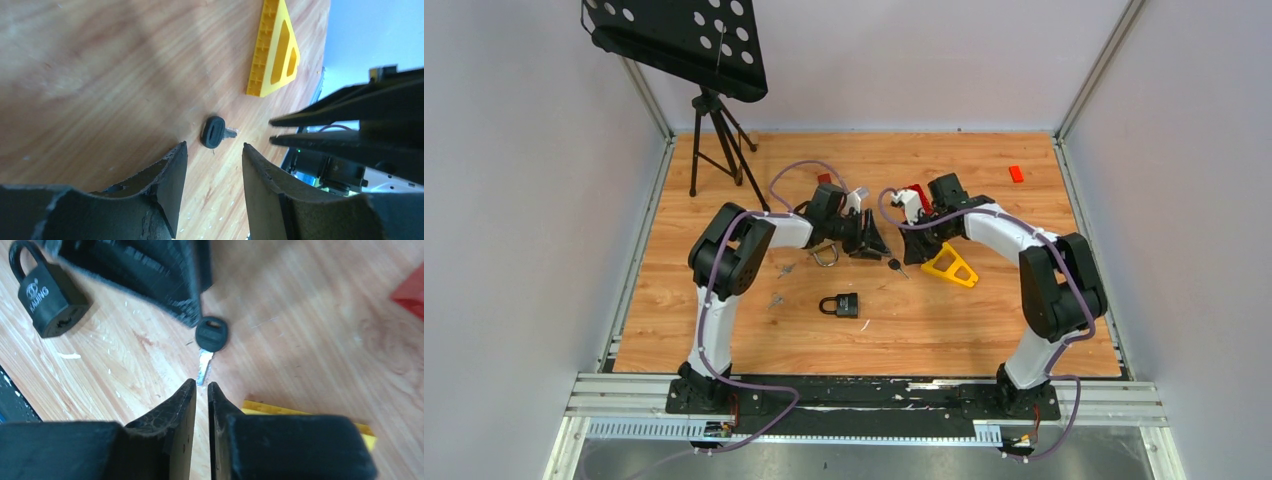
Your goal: Unlock with the key
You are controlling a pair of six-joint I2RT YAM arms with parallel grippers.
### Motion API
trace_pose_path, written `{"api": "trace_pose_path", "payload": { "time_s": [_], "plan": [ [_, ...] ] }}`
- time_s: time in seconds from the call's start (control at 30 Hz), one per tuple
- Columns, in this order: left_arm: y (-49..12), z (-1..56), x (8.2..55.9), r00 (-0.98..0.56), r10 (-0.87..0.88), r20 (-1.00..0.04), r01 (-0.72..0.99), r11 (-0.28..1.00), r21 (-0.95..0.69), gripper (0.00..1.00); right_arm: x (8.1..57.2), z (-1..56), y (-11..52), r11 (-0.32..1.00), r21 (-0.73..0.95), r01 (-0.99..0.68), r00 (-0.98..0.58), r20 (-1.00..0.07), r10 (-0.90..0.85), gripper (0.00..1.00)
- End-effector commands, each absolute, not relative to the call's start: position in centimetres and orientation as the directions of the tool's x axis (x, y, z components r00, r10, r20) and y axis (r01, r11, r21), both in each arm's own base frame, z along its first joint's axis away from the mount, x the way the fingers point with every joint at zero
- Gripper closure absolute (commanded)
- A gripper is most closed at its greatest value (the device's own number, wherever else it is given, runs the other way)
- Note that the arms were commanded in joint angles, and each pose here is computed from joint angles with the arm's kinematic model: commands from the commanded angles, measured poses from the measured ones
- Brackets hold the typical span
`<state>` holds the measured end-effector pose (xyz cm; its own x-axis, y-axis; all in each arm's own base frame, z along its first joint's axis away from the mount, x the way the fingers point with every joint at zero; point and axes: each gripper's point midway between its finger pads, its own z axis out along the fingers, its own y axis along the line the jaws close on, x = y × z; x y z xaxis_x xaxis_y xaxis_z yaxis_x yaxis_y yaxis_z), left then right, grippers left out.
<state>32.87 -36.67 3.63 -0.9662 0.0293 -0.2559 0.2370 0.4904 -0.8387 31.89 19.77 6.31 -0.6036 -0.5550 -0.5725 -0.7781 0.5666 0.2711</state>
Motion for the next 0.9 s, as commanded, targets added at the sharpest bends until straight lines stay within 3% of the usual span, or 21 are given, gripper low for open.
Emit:
{"api": "trace_pose_path", "payload": {
  "time_s": [0.0, 0.47, 0.87],
  "plan": [
    [-35.6, 1.2, 34.1, -0.961, 0.038, -0.272, 0.244, 0.571, -0.783, 0.46, 30.3, 6.0, 19.8, 0.529, 0.225, -0.818, -0.551, -0.568, -0.611, 0.85],
    [-36.8, 1.4, 34.9, -0.963, 0.054, -0.264, 0.25, 0.54, -0.803, 0.46, 28.9, 3.3, 19.4, 0.545, 0.107, -0.832, -0.52, -0.495, -0.696, 0.93],
    [-36.7, 0.1, 32.4, -0.955, 0.16, -0.25, 0.297, 0.534, -0.792, 0.45, 29.2, 2.5, 20.2, 0.548, 0.092, -0.832, -0.518, -0.483, -0.706, 0.96]
  ]
}}
